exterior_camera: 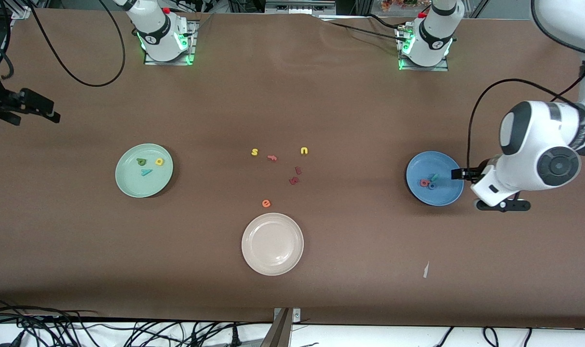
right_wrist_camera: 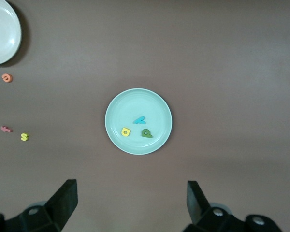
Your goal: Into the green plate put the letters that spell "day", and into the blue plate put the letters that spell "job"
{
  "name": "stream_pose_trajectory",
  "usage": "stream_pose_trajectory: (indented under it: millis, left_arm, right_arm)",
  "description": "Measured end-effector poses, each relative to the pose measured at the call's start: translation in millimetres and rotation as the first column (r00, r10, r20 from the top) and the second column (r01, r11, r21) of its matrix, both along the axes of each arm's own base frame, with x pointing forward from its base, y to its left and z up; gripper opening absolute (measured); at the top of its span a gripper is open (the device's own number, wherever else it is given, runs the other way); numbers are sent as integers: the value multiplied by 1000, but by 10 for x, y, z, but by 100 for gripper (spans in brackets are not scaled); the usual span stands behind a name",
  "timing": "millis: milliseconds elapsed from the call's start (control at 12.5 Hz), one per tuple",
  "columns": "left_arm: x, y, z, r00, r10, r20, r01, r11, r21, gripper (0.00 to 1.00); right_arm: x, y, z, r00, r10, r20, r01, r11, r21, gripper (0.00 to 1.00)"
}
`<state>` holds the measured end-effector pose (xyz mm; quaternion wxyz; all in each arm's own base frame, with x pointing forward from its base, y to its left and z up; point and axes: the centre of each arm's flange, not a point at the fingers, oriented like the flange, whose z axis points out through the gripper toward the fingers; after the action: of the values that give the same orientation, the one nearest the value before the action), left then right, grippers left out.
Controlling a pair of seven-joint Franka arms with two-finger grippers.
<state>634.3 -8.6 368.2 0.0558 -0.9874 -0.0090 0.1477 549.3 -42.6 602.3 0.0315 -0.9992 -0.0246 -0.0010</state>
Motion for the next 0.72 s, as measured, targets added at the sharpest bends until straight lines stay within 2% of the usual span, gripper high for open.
stream_pose_trajectory:
  millis: [160, 401, 561, 721]
  left_arm:
    - [33, 96, 314, 999, 25, -22, -25, 1000, 8, 100]
    - [84, 275, 739, 998, 67, -5, -67, 998, -2, 100]
    - [47, 436, 1082, 991, 130, 35, -127, 990, -65, 100]
    - [-91, 572, 1562, 976, 194, 100, -179, 973, -145, 100]
  right_arm:
    - [-50, 15, 50, 1000, 5, -5, -5, 1000, -6, 100]
    - [-48, -31, -29, 1000, -2, -26, 2, 1000, -9, 100]
    - [-33, -52, -53, 1000, 2, -29, -4, 999, -47, 100]
    - [-26, -75, -53, 1000, 8, -29, -10, 996, -89, 100]
